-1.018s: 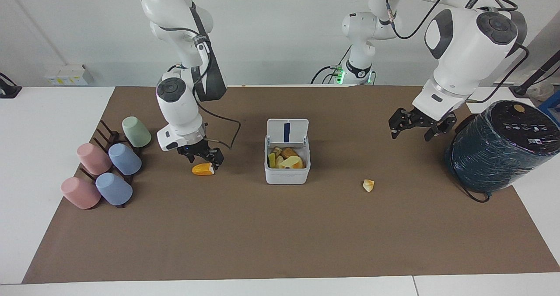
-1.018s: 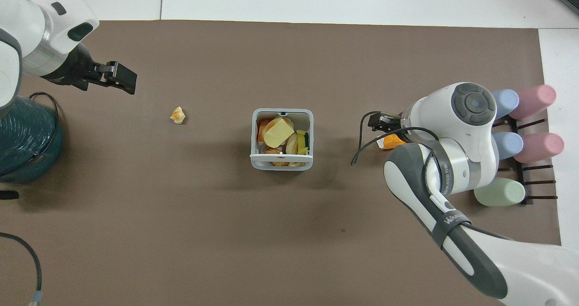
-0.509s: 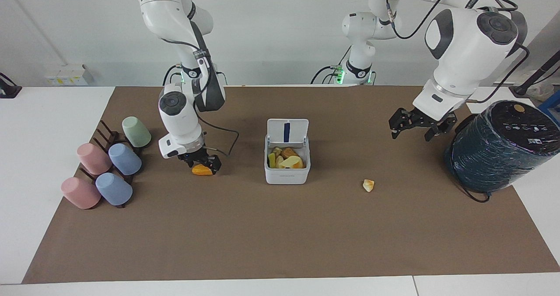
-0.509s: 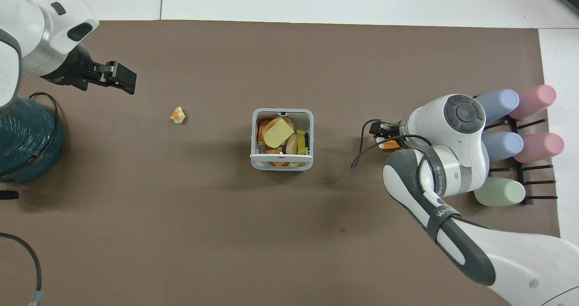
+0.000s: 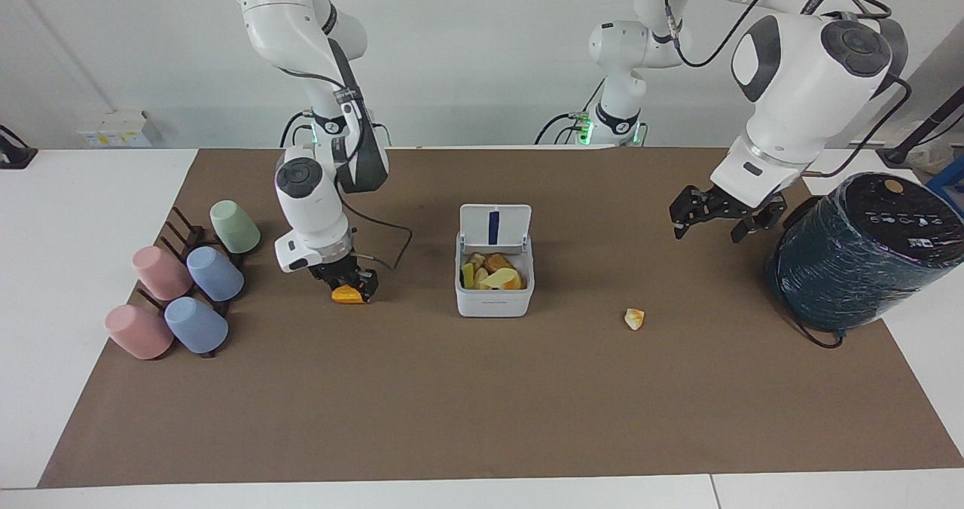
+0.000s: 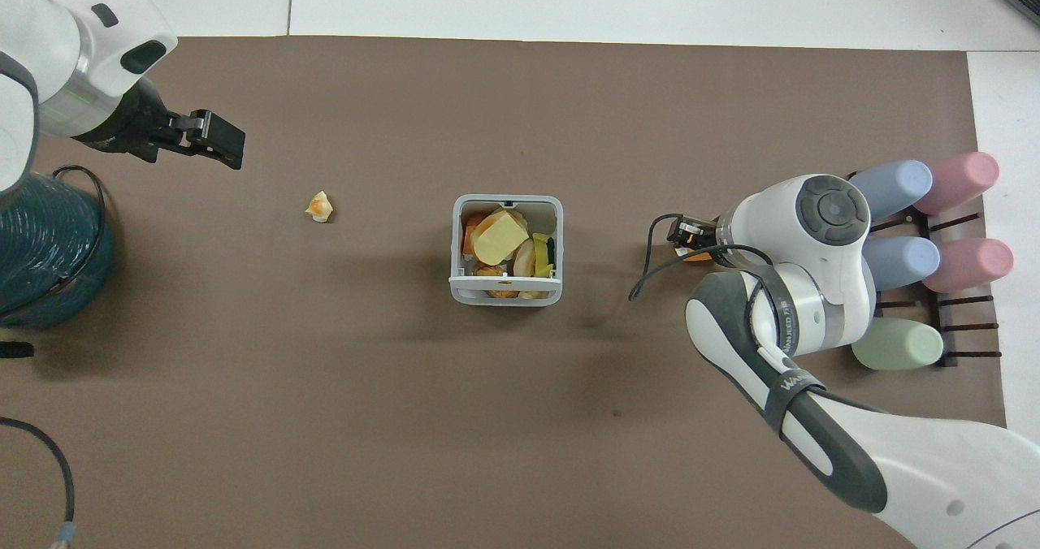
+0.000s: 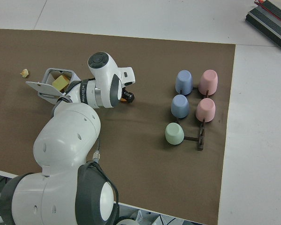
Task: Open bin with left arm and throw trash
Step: 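Grasp the yellow chunk with the right gripper and lift it, then carry the yellow chunk over the bin and release it, then grasp the other yellow chunk with the left gripper while the right gripper withdraws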
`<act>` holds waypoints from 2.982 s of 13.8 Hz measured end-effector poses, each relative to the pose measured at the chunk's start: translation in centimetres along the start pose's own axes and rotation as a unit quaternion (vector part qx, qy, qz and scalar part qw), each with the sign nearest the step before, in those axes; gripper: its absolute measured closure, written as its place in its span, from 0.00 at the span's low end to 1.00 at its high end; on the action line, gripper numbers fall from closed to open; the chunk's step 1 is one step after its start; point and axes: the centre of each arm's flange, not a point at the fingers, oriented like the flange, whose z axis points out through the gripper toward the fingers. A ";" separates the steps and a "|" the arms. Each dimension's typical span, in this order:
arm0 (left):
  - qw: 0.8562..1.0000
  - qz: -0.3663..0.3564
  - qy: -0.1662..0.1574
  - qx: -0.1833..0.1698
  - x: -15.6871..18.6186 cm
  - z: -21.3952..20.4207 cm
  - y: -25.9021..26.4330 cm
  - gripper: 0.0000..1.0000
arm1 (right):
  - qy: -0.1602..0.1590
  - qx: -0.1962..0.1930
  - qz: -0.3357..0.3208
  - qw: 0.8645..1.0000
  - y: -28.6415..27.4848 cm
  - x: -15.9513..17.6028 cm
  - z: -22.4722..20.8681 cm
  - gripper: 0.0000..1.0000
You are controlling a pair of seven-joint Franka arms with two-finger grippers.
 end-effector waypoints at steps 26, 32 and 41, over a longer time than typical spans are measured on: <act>0.999 -0.001 0.036 0.001 0.2 5.0 -0.1 0.00 | -0.020 0.120 0.160 0.980 -24.4 -9.6 -11.8 0.31; 0.998 0.002 0.056 0.000 -0.3 12.8 0.3 0.00 | -0.024 0.115 0.164 0.979 -24.3 -9.8 -11.1 0.00; 0.998 0.009 0.068 -0.006 -1.9 26.4 3.7 0.39 | 0.011 0.111 0.113 0.987 -17.9 -3.9 -15.5 0.00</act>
